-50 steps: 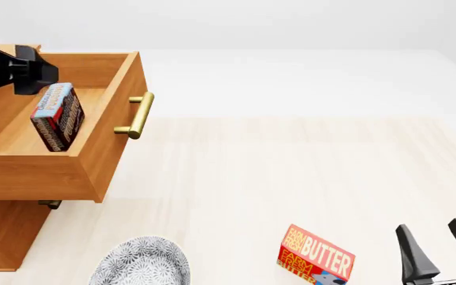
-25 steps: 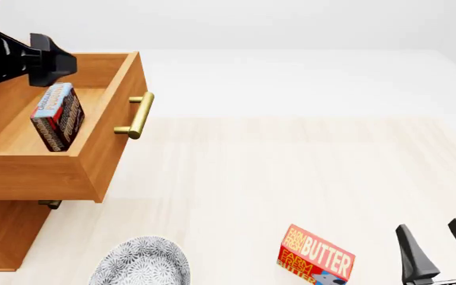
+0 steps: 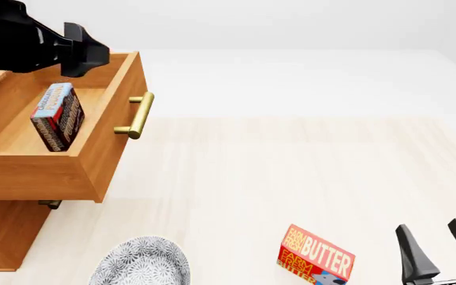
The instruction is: Put the chocolate pudding in the top drawer of the cabinet and close it.
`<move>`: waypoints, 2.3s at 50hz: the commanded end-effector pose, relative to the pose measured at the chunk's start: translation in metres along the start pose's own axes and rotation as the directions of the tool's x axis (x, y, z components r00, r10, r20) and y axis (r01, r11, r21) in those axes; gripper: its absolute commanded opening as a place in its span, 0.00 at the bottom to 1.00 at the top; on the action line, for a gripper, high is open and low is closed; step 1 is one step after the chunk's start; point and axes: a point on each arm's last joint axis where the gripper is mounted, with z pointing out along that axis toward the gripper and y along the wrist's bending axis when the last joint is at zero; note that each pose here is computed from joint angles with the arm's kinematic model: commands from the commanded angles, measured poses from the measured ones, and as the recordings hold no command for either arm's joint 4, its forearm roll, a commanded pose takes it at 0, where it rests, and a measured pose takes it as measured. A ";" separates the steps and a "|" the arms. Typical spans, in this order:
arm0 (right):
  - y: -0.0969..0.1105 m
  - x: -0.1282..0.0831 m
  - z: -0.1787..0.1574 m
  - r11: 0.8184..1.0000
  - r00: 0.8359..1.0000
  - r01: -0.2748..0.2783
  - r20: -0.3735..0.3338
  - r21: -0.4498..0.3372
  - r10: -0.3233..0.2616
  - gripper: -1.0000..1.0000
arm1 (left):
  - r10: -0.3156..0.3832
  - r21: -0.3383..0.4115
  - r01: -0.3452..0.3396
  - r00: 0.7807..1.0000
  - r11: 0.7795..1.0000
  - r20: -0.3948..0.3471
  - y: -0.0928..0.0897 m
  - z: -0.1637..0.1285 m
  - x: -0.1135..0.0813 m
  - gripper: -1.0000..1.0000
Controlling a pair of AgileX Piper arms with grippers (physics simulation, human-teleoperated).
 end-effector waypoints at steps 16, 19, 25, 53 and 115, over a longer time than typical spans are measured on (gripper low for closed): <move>0.000 0.000 0.000 1.000 1.000 -0.002 -0.004 0.002 0.003 1.00 | 0.008 0.123 -0.005 1.000 0.992 -0.022 -0.037 0.041 0.009 1.00; 0.000 0.000 0.000 1.000 1.000 -0.001 -0.005 0.003 0.001 1.00 | 0.004 0.132 -0.001 1.000 0.991 -0.025 -0.041 0.048 0.009 1.00; 0.000 0.001 0.000 1.000 1.000 -0.001 -0.007 0.003 0.001 1.00 | 0.006 0.162 -0.001 0.999 0.987 -0.033 -0.052 0.058 0.010 1.00; 0.000 0.001 0.000 1.000 1.000 -0.002 -0.010 0.003 0.002 1.00 | -0.015 0.223 0.035 0.996 0.974 -0.092 -0.088 0.121 0.036 1.00; 0.000 0.001 0.001 1.000 1.000 0.003 -0.020 -0.001 -0.003 1.00 | -0.166 0.200 0.196 0.974 0.960 -0.156 -0.096 0.168 0.079 1.00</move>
